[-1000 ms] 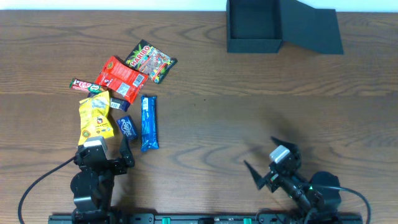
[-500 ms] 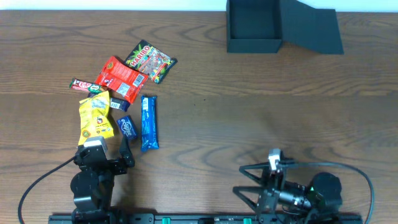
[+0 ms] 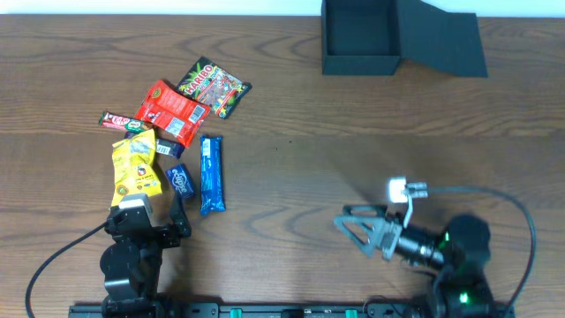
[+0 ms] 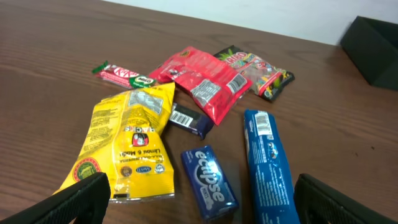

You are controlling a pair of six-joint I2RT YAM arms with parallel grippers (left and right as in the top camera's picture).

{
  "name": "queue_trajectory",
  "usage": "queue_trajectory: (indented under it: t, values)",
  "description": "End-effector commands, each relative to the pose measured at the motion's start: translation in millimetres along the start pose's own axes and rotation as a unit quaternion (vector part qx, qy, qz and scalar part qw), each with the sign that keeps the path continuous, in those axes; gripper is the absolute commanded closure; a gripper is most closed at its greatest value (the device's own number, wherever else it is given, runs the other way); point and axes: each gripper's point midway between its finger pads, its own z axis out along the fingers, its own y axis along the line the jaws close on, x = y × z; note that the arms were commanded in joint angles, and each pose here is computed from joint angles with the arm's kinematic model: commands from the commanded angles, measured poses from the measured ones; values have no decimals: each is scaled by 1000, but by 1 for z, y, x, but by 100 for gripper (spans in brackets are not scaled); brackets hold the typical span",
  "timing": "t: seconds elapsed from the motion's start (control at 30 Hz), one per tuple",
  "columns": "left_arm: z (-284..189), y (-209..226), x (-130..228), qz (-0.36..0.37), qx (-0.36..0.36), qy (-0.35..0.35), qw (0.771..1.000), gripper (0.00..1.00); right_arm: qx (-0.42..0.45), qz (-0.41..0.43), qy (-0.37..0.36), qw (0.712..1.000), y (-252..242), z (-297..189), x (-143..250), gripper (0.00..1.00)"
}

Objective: Pack container
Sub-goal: 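Reach the right gripper to the green box's far edge and grip it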

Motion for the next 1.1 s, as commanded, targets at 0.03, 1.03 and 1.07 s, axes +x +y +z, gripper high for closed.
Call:
queue_trajectory:
  t: [0.03, 1.03, 1.07]
  values:
    - [3, 2, 9, 9, -4, 9, 1000, 5, 36, -71, 16, 997, 4, 14, -44, 1]
    - [3, 2, 9, 9, -4, 9, 1000, 5, 508, 205, -64, 834, -128, 63, -255, 10]
    - [3, 2, 9, 9, -4, 9, 1000, 5, 512, 221, -73, 827, -138, 66, -263, 10]
